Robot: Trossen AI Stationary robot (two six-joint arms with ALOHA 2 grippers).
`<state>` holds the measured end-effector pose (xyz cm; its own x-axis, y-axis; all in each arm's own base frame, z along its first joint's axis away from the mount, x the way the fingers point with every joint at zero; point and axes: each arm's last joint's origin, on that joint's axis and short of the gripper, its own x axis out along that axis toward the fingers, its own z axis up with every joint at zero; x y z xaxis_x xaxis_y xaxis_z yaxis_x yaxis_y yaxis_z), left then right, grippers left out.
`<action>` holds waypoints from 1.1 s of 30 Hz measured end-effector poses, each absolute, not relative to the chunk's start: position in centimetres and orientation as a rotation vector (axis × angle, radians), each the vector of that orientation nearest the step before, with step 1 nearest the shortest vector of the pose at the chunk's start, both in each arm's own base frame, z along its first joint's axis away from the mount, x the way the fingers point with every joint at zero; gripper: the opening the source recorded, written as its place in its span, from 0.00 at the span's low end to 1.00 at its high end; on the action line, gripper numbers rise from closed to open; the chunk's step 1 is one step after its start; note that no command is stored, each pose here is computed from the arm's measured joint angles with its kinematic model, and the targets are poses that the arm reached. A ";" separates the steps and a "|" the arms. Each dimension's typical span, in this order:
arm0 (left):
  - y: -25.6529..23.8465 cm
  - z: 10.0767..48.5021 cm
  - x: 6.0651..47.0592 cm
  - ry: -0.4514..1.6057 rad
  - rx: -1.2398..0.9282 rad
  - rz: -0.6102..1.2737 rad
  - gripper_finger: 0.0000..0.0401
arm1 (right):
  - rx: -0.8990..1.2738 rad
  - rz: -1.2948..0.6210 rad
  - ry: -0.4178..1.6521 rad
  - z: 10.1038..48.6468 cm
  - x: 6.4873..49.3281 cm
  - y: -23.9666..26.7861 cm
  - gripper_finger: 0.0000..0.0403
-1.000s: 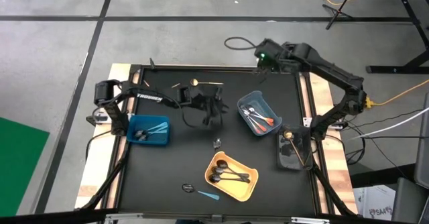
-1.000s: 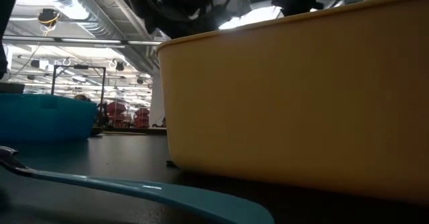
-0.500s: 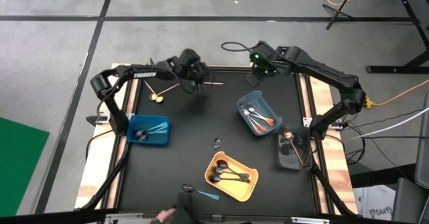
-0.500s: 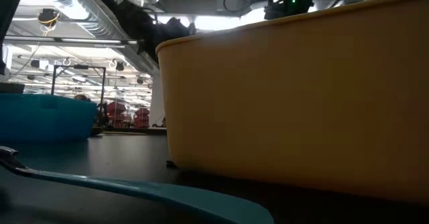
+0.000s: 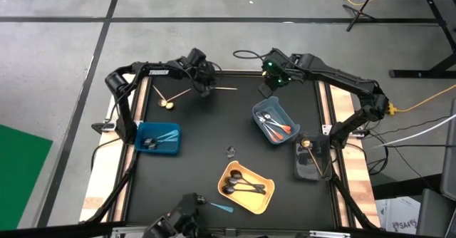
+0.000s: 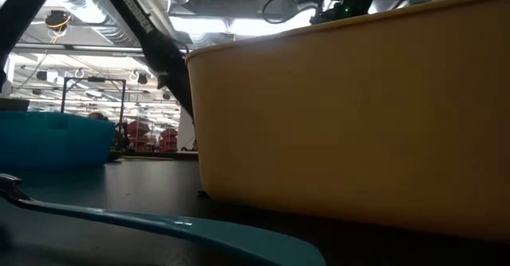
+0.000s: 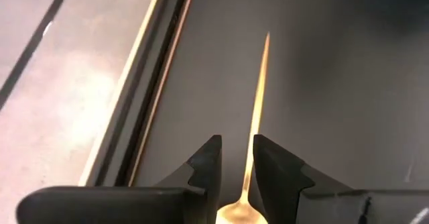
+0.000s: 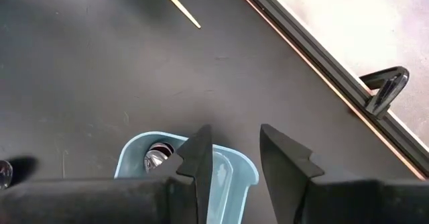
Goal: Sort silverware by color (type)
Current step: Put the gold spoon into the black bin
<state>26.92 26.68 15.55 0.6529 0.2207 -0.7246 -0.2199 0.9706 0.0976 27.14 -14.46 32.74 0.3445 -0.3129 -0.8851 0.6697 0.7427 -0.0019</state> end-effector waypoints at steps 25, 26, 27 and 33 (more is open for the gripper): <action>26.9 11.8 27.0 0.931 -0.113 0.252 0.17 | 0.396 -0.660 1.032 32.8 27.2 -14.5 0.27; 26.8 11.8 26.9 0.940 -0.123 0.248 0.16 | 0.396 -0.660 1.032 32.8 27.2 -14.5 0.27; 26.7 11.7 26.8 0.946 -0.131 0.242 0.15 | 0.396 -0.660 1.032 32.8 27.2 -14.5 0.27; 26.4 11.7 26.8 0.965 -0.145 0.231 0.06 | 0.396 -0.659 1.032 32.8 27.2 -14.5 0.27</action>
